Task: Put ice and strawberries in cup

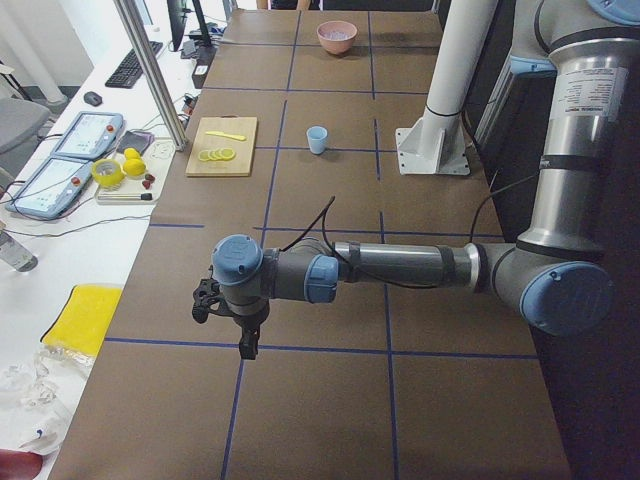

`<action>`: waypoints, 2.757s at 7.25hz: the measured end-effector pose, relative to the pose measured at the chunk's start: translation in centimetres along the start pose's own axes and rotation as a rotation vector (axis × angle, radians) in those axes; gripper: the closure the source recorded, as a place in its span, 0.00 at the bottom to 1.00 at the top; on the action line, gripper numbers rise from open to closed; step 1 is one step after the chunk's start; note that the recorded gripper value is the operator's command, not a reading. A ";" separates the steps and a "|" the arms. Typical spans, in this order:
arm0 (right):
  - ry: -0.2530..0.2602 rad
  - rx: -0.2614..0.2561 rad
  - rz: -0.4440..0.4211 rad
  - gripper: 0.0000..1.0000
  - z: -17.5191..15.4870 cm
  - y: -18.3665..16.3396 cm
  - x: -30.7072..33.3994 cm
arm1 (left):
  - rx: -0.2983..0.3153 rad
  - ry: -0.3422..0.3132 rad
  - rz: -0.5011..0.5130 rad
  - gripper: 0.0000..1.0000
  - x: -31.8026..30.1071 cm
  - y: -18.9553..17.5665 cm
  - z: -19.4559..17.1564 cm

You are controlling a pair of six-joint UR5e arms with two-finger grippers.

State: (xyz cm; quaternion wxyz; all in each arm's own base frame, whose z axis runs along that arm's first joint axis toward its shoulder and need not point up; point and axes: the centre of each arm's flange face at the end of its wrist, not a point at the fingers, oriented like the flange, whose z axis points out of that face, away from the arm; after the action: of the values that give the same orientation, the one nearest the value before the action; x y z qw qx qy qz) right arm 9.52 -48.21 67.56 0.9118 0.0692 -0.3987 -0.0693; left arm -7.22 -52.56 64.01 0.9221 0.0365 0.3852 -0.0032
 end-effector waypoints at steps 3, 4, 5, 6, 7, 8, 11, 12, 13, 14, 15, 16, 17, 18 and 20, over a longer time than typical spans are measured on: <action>0.001 -0.002 0.001 0.01 0.1 0.0 0.1 | 0.004 0.000 0.003 0.00 0.1 0.0 -0.2; 0.002 -0.001 0.001 0.01 0.1 0.0 0.1 | 0.004 0.000 0.003 0.00 0.1 0.0 -0.2; 0.003 -0.001 0.001 0.01 0.1 0.0 0.1 | 0.005 0.000 0.003 0.00 0.1 0.0 -0.2; 0.003 -0.001 0.004 0.01 0.0 0.0 0.1 | 0.005 0.000 0.004 0.00 0.2 0.0 -0.2; 0.003 0.000 0.006 0.01 0.0 -0.1 0.1 | 0.006 0.000 0.005 0.00 0.2 0.0 -0.3; 0.003 0.000 0.008 0.01 0.0 -0.1 0.0 | 0.008 0.000 0.005 0.00 0.3 0.0 -0.4; 0.004 0.008 0.089 0.01 -0.4 -0.5 -0.3 | 0.014 -0.002 -0.010 0.00 -0.1 0.2 -0.7; 0.005 0.014 0.140 0.01 -0.6 -0.8 -0.5 | 0.016 -0.002 -0.013 0.00 -0.2 0.2 -0.8; 0.005 0.016 0.170 0.01 -0.7 -1.0 -0.6 | 0.016 -0.002 -0.014 0.00 -0.2 0.2 -0.9; 0.005 0.017 0.181 0.01 -0.8 -1.0 -0.6 | 0.017 -0.002 -0.014 0.00 -0.2 0.2 -0.9; 0.005 0.017 0.185 0.01 -0.8 -1.0 -0.6 | 0.017 -0.002 -0.014 0.00 -0.2 0.2 -0.9; 0.005 0.017 0.187 0.01 -0.8 -1.0 -0.6 | 0.018 -0.002 -0.014 0.00 -0.2 0.2 -0.9; 0.005 0.016 0.188 0.01 -0.7 -1.0 -0.6 | 0.020 -0.002 -0.013 0.00 -0.2 0.2 -1.0; 0.005 0.016 0.188 0.01 -0.7 -1.0 -0.6 | 0.021 -0.002 -0.012 0.00 -0.1 0.2 -1.1; 0.005 0.016 0.187 0.01 -0.7 -1.0 -0.6 | 0.022 -0.002 -0.011 0.00 -0.1 0.2 -1.1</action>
State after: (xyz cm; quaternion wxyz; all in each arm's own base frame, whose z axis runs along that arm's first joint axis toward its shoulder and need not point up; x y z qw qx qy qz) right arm 9.60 -49.06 66.46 0.9147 0.0393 -0.4018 0.0196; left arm -8.08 -52.30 63.28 0.9221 0.0445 0.3842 -0.0127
